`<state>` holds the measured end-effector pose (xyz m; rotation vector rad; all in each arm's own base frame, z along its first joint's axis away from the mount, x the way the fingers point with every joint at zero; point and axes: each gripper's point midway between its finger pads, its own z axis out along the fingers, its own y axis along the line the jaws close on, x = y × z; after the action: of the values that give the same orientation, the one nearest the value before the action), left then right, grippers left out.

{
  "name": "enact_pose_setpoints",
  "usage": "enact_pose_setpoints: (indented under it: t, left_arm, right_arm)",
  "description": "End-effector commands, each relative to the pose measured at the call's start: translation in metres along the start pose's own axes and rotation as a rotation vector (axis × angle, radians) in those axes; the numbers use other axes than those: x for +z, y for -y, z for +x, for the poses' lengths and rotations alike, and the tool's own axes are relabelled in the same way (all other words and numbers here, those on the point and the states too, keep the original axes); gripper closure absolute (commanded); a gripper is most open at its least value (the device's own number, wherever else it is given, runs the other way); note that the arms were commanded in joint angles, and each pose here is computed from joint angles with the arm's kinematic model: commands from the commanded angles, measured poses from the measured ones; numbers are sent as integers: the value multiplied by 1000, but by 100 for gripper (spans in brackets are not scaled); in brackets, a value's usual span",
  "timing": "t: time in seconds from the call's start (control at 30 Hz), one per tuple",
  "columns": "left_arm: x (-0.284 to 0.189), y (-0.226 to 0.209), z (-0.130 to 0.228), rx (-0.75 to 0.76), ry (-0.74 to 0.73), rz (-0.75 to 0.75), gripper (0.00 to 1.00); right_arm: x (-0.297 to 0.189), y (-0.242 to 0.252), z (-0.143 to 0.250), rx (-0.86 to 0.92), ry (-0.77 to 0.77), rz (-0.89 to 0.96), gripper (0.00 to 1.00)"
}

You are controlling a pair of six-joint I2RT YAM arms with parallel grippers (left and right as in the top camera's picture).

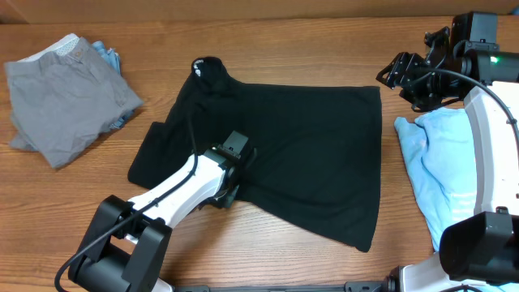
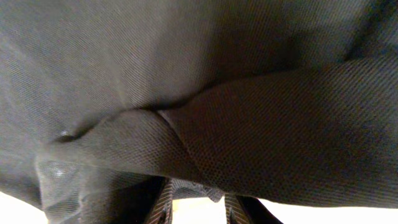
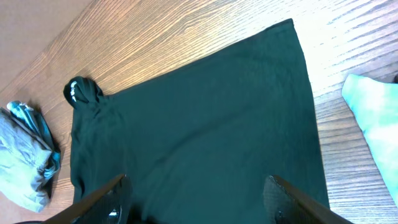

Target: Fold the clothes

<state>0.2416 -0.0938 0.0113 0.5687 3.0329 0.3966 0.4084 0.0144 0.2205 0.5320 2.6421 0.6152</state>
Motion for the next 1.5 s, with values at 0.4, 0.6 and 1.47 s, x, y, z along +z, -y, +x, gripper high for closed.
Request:
enact_pose_setpoints:
  t: [0.4,0.6,1.47]
  left_arm:
    - [8,3,2,1,-1,19,96]
    - [-14,20,6,9,-64,137,96]
    - [-79,107,79,245,-308,334,96]
  right_arm:
    - [-5,-2,-3,-14,18,3,29]
    - [-5,-2,-3,-15,20,3,29]
    - [-5,2,-5,-15,31,23,28]
